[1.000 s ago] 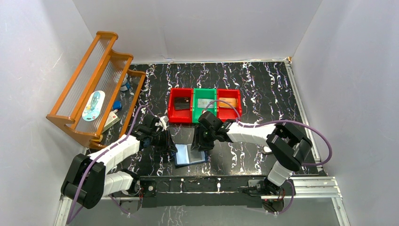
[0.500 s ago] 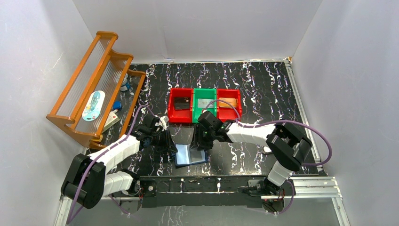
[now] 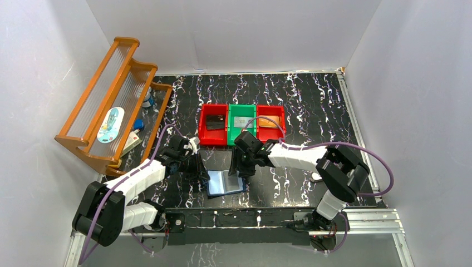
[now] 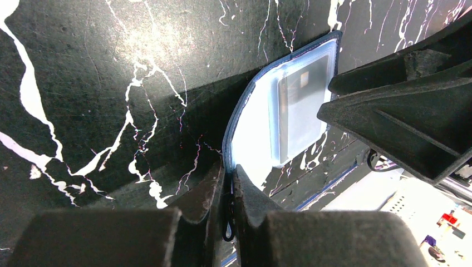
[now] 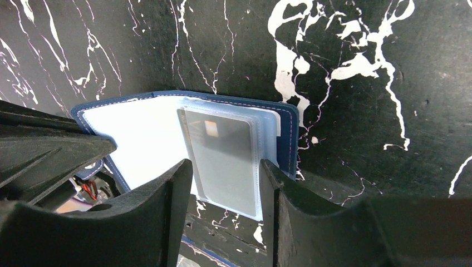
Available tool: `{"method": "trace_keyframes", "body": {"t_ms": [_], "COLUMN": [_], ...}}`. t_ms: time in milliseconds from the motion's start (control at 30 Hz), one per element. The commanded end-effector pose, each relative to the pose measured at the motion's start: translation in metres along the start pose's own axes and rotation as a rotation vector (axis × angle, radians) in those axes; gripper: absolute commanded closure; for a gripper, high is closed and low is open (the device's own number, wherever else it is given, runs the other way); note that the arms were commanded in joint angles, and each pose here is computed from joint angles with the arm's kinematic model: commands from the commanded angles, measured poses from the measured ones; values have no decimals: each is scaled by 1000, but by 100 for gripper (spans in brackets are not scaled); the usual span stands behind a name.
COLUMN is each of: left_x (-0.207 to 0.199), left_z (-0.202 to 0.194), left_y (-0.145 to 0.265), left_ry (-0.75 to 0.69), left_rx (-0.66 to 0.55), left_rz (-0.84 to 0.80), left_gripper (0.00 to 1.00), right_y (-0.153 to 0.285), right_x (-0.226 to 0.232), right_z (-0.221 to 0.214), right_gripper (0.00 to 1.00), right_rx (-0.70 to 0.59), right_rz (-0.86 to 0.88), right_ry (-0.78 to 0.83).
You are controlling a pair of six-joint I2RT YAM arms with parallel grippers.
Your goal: Take the credit cards out of the card holder
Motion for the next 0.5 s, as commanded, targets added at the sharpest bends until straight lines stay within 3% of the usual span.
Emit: {"method": "trace_keyframes", "body": {"t_ms": [0,467], "left_x": [-3,-3], "left_z": [-1,0], "left_y": [3,2], "left_ry": [0,-1], "left_rx": [16,20], "left_rz": [-16,-22], "left_gripper": [95,95], "right_y": [7,-1], "right_x": [12,18], "right_z": [6,2], "right_gripper": [43,45], "right_rx": [-23,39], "right_rz": [23,94], "right_ry": [17,31]}}
Point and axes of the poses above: each gripper's point midway between its finger pads, its own y axis back along the fingers, its own x axis along the line the jaws close on, z = x × y, the point moved 8 cm from there along y, back along the fingers, and after that the axes turned 4 degrees about -y, right-handed, at the moved point
